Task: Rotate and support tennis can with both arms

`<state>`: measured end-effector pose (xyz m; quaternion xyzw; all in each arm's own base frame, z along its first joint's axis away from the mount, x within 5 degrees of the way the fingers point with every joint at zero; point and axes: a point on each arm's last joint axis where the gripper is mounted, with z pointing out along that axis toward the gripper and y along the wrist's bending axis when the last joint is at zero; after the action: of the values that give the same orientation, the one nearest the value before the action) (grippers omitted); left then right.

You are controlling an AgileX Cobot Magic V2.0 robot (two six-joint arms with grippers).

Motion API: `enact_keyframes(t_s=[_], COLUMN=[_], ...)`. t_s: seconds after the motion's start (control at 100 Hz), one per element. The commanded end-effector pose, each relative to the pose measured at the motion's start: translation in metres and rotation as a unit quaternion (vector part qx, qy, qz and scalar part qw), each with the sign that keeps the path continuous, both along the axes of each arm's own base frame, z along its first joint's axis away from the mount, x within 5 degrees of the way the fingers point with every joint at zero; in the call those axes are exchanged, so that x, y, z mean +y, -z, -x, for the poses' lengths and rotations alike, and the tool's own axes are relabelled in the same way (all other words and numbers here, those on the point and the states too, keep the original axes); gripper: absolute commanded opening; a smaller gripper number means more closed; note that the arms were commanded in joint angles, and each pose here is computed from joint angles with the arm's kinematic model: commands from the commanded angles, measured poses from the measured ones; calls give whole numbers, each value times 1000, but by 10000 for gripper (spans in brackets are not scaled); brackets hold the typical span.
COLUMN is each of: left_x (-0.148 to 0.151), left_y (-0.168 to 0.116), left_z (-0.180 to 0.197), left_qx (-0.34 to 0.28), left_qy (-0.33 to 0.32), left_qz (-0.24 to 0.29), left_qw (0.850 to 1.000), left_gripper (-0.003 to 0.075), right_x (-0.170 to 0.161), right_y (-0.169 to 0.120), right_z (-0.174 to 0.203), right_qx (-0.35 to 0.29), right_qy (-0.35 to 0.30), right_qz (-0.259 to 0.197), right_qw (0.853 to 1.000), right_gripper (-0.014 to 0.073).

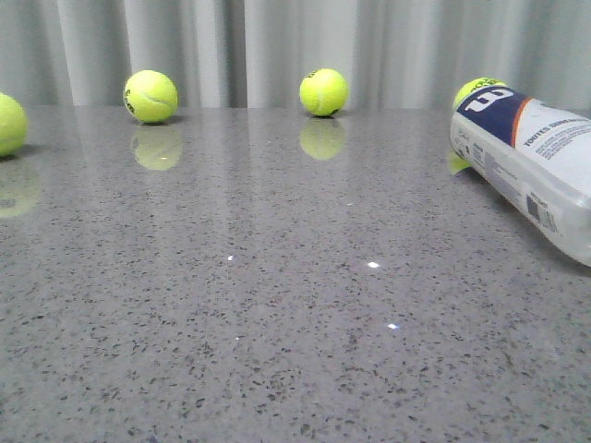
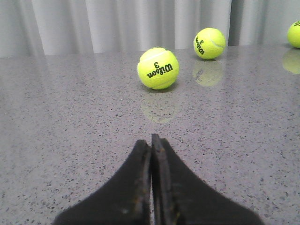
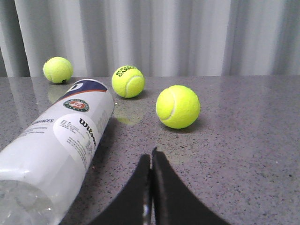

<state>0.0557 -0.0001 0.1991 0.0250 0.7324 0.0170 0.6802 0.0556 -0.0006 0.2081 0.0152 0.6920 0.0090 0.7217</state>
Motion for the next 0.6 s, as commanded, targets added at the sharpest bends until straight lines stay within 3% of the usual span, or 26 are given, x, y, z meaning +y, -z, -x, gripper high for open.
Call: enact_keyframes(t_s=[0.0,0.32,0.59], left_x=[-1,-1,-1], left_y=[8,8,8], left_z=[0,0,0], left_qx=[-33,-33,-33], left_qy=[6,6,6], left_qz=[1,1,1], left_qw=[999,999,999], left_gripper=[-21,-21,-21], right_x=[0,0,1], right_y=[-34,-99,-123], right_z=[9,17,-18], right_qx=[-64,93,195], right_qy=[-1,1,-6], right_qz=[4,-4,-18], right_qw=[998,996,981], right_gripper=[-65,-65,-45])
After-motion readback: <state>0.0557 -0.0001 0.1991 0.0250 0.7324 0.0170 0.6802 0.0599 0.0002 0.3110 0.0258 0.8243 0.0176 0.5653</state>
